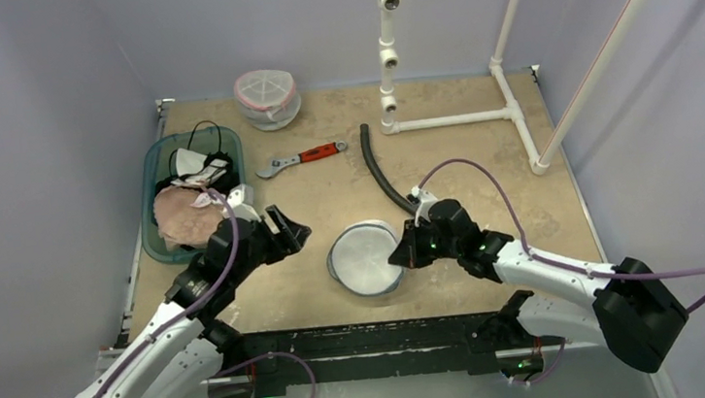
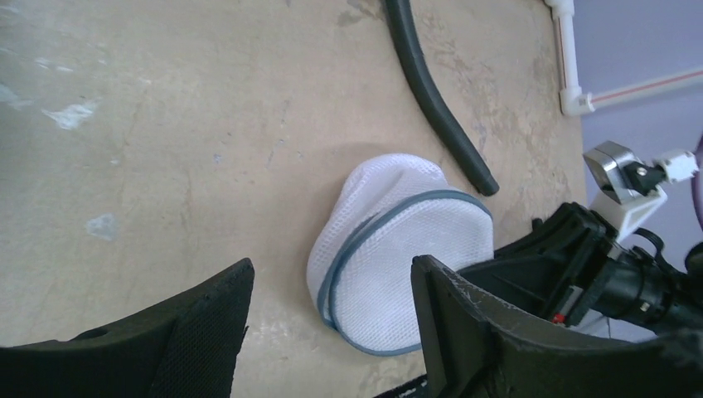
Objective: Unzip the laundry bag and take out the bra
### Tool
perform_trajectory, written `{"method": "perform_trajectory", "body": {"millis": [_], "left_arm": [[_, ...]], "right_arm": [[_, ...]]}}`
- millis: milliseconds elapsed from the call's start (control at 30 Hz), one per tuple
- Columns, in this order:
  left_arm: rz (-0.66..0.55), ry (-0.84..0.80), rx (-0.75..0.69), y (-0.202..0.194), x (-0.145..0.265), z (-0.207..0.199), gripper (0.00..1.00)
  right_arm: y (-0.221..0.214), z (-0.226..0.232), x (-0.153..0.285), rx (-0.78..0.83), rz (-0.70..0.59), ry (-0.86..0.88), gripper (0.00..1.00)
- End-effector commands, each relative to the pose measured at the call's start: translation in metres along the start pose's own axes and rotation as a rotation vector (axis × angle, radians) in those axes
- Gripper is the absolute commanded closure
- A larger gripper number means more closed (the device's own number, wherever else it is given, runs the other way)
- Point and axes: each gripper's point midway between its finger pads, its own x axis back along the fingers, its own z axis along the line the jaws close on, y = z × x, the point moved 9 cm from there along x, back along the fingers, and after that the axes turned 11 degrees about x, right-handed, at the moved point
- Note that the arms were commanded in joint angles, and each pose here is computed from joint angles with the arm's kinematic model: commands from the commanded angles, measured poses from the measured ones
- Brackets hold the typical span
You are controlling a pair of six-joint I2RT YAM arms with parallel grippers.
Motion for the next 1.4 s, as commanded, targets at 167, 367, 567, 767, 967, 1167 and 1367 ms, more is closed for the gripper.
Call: {"method": "perform_trajectory", "body": {"millis": [167, 367, 567, 767, 967, 1167, 1367], "left_arm": [[0.178, -0.276, -0.013, -0.012, -0.011, -0.032, 0.35], [0.258, -0.326, -0.005, -0.026, -0.027, -0.028, 0.40], [0.288, -0.376, 0.006, -0.033, -0.043, -0.031, 0.45], [0.315, -0.388, -0.028, -0.043, -0.063, -0.040, 0.47], [0.366, -0.394, -0.073, -0.062, -0.085, -0.052, 0.48], [0.365, -0.299, -0.124, -0.074, -0.107, -0.049, 0.55], [0.367, -0.157, -0.148, -0.086, -0.133, -0.031, 0.64]], "right_arm": [[-0.003, -0.012, -0.008, -0.127, -0.047, -0.031, 1.00], [-0.009, -0.026, -0.017, -0.193, -0.019, -0.037, 1.00], [-0.020, -0.038, -0.027, -0.248, 0.019, -0.043, 1.00], [-0.028, -0.048, -0.034, -0.286, 0.047, -0.063, 1.00], [-0.030, -0.053, -0.036, -0.308, 0.055, -0.080, 1.00], [-0.034, -0.060, -0.039, -0.328, 0.071, -0.082, 1.00], [-0.033, -0.059, -0.036, -0.312, 0.067, -0.070, 1.00]]}}
